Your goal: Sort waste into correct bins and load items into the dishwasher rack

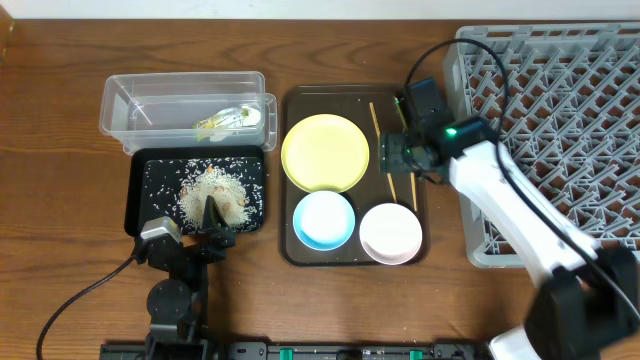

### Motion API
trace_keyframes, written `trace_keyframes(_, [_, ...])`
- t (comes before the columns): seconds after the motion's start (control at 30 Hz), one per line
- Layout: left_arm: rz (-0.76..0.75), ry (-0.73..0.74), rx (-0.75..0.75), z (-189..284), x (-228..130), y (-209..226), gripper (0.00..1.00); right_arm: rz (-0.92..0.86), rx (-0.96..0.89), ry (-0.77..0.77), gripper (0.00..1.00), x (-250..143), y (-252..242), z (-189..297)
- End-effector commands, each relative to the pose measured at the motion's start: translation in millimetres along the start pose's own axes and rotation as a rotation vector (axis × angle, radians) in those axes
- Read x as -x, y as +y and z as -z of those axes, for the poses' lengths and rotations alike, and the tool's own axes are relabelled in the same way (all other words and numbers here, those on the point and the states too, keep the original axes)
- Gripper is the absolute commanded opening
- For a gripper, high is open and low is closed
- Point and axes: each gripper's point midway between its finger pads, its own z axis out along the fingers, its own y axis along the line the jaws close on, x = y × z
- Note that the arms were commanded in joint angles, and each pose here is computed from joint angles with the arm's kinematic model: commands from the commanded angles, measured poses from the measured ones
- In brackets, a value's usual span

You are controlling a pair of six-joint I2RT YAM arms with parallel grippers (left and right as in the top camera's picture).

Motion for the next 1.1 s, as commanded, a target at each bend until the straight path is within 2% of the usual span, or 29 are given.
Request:
trace_keyframes(0.0, [-0.021,0.039,0.019,-2.6,-17.0,7.1,0.95,-0.004,-0.059,0.027,0.68,0.3,-5.2,-37.5])
trace_keyframes(0.2, [-0.021,0.039,0.019,-2.6,-17.0,7.1,0.95,0.088,0.066,0.123,0.54,-18.0,21.4,-88.9])
trace_keyframes(0.4, [-0.021,0.039,0.019,-2.6,-17.0,7.1,0.95,0.059,-0.026,0.175,0.26,-33.5,6.2,-113.2])
trace_keyframes(0.53, [-0.021,0.039,0.019,-2.6,-17.0,7.1,0.95,0.049,-0.028,0.174,0.01,-31.0,1.7,-107.2])
trace_keyframes(0.7, [-0.021,0.039,0.019,-2.6,-17.0,7.1,0.95,0.008,-0.01,0.092,0.01,-5.9,-9.2,-61.4])
trace_keyframes(0.8, [-0.021,0.039,0.019,-2.6,-17.1,7.2,0.95,-0.02,0.004,-0.001,0.01,15.1,-22.4,-15.4])
trace_keyframes(0.97, [-0.021,0.039,0.019,-2.6,-17.0,7.1,0.95,-0.068,-0.096,-0.182,0.01,43.6,-76.0,57.0])
trace_keyframes(1.07, [-0.021,0.039,0.019,-2.6,-17.0,7.1,0.95,-0.055,-0.178,-0.235,0.01,53.8,-110.1,73.4])
